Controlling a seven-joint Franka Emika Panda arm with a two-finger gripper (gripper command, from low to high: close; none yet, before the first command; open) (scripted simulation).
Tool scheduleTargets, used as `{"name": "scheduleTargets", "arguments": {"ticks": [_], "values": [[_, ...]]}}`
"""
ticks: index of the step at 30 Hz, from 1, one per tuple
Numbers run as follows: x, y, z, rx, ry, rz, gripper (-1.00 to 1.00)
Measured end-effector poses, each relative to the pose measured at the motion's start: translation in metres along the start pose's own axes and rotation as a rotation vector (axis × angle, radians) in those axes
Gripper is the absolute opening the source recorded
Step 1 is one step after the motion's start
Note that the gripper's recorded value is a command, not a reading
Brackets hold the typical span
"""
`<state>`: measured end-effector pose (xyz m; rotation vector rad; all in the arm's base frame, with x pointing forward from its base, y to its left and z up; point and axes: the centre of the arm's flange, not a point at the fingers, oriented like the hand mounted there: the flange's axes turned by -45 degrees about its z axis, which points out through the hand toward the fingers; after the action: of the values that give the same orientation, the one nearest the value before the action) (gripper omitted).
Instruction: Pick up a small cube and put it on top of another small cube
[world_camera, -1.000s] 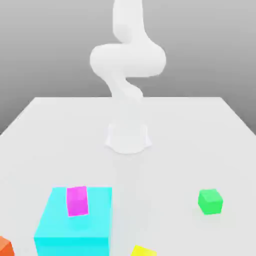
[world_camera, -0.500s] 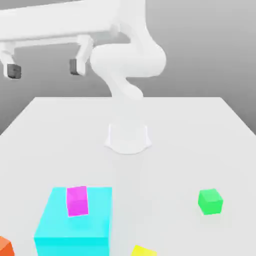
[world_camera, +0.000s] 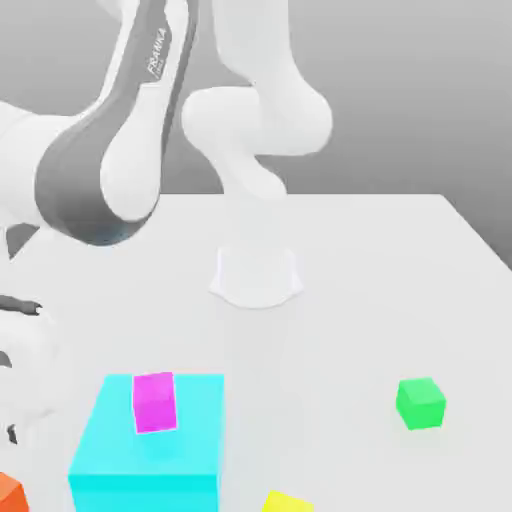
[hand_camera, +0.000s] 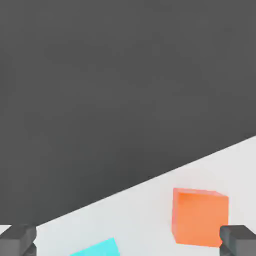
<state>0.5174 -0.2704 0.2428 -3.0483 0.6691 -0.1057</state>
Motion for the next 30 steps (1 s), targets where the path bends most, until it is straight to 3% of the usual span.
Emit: {"name": "scheduleTargets", "arguments": {"ticks": [6, 7, 14, 20, 30], "values": [[-0.010, 0.032, 0.096, -0.034, -0.060, 0.035, 0.00], [-0.011, 0.032, 0.107, -0.034, -0.061, 0.036, -1.00], [-0.011, 0.033, 0.108, -0.034, -0.061, 0.036, -1.00], [-0.017, 0.015, 0.036, -0.014, -0.066, 0.051, -1.00], [-0.086, -0.069, -0.046, 0.017, -0.079, 0.092, -1.00]]}}
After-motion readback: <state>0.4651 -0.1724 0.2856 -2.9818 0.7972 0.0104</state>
